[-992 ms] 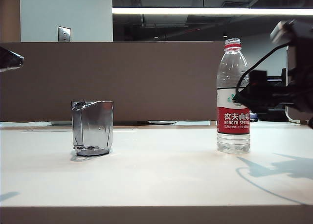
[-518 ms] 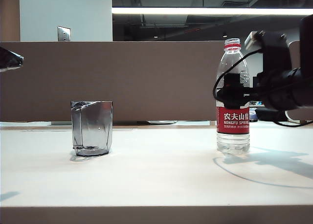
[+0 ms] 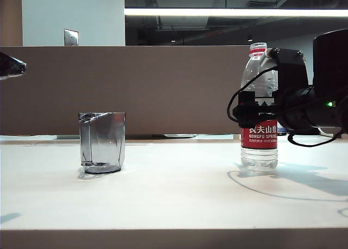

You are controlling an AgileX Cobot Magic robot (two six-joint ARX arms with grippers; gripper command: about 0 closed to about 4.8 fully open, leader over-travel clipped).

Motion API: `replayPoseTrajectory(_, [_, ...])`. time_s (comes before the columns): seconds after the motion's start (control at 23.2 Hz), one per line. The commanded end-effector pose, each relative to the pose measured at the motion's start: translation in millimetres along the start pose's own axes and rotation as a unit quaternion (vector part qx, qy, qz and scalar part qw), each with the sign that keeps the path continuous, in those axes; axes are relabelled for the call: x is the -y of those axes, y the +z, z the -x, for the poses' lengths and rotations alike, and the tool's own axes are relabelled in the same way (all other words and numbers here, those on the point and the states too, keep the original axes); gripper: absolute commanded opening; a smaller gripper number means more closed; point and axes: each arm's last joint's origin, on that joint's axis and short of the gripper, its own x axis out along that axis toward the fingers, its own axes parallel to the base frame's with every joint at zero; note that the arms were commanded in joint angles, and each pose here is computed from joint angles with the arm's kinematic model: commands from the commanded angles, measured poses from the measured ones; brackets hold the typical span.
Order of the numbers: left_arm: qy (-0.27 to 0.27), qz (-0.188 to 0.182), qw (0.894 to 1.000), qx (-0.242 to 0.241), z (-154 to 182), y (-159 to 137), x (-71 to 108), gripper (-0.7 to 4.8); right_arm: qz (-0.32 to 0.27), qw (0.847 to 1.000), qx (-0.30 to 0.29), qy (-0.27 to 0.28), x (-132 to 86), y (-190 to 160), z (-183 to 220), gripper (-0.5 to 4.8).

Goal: Pick up the mineral water bottle on the table and pour water into the mug until it's half full.

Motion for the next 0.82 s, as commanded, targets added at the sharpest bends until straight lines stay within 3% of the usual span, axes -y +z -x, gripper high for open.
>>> replayPoseTrajectory(0.04, [-0.001,0.0,1.0,0.005,0.2,1.7,0.1,-0.05,-0.004,1.0,0.023,-0.001,0.1,5.6,-0.4,4.79])
replayPoseTrajectory(0.39, [-0.001,0.0,1.0,0.005,0.2,1.7,0.1,-0.05,-0.004,1.0,0.023,0.0,0.1,5.6,-0.4,4.74])
replayPoseTrajectory(0.47, [-0.001,0.0,1.0,0.005,0.2,1.7,0.1,-0.05,-0.004,1.0,0.023,0.002,-0.1,5.6,-0.4,3.9])
replayPoseTrajectory(0.69, [-0.001,0.0,1.0,0.005,0.2,1.7,0.1,-0.05,-0.004,1.0,0.023,0.011,-0.7,5.6,-0.3,3.89])
replayPoseTrajectory(0.82, [-0.001,0.0,1.0,0.005,0.2,1.7,0.1,-0.05,-0.004,1.0,0.023,0.013,-0.8,5.6,-0.3,3.03])
